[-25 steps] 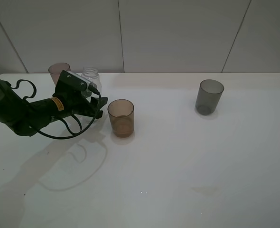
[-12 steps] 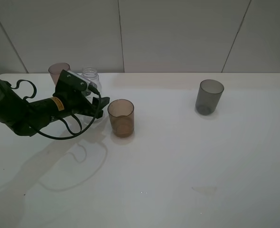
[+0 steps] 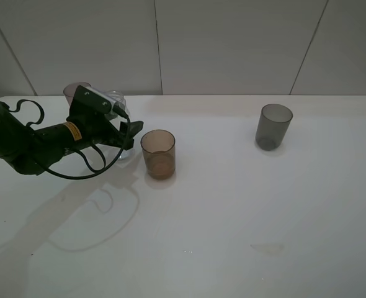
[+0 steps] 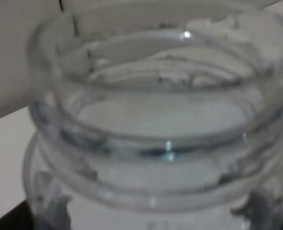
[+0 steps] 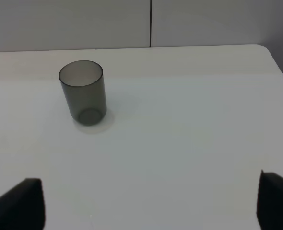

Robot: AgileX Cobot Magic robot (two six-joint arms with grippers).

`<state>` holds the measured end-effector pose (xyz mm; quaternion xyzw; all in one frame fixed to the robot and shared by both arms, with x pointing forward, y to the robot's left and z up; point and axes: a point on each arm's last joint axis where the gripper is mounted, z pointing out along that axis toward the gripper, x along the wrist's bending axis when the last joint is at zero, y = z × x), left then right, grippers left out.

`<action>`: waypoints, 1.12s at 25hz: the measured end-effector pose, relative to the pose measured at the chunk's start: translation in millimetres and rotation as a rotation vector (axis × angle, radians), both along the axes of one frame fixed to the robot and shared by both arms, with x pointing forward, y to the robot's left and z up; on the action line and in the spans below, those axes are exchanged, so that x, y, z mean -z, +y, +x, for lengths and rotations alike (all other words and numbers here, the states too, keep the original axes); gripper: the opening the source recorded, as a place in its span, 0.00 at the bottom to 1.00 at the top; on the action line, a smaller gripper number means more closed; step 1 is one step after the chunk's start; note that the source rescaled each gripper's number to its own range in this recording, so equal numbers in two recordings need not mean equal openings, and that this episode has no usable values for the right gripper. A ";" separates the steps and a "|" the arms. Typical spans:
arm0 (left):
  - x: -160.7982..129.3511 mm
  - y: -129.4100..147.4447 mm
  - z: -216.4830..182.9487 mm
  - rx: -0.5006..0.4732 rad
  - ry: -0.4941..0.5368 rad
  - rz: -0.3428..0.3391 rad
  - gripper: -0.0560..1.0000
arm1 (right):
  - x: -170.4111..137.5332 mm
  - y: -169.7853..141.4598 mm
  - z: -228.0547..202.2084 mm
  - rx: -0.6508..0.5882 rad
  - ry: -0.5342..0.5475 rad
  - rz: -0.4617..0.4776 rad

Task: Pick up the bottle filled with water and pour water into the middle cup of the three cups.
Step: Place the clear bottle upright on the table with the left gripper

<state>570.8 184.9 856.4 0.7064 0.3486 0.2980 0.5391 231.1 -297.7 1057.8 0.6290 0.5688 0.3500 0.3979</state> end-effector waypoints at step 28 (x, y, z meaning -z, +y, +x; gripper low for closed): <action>-126.5 7.3 -15.6 -0.042 -0.199 -0.076 1.00 | 0.0 0.0 0.0 0.000 0.000 0.000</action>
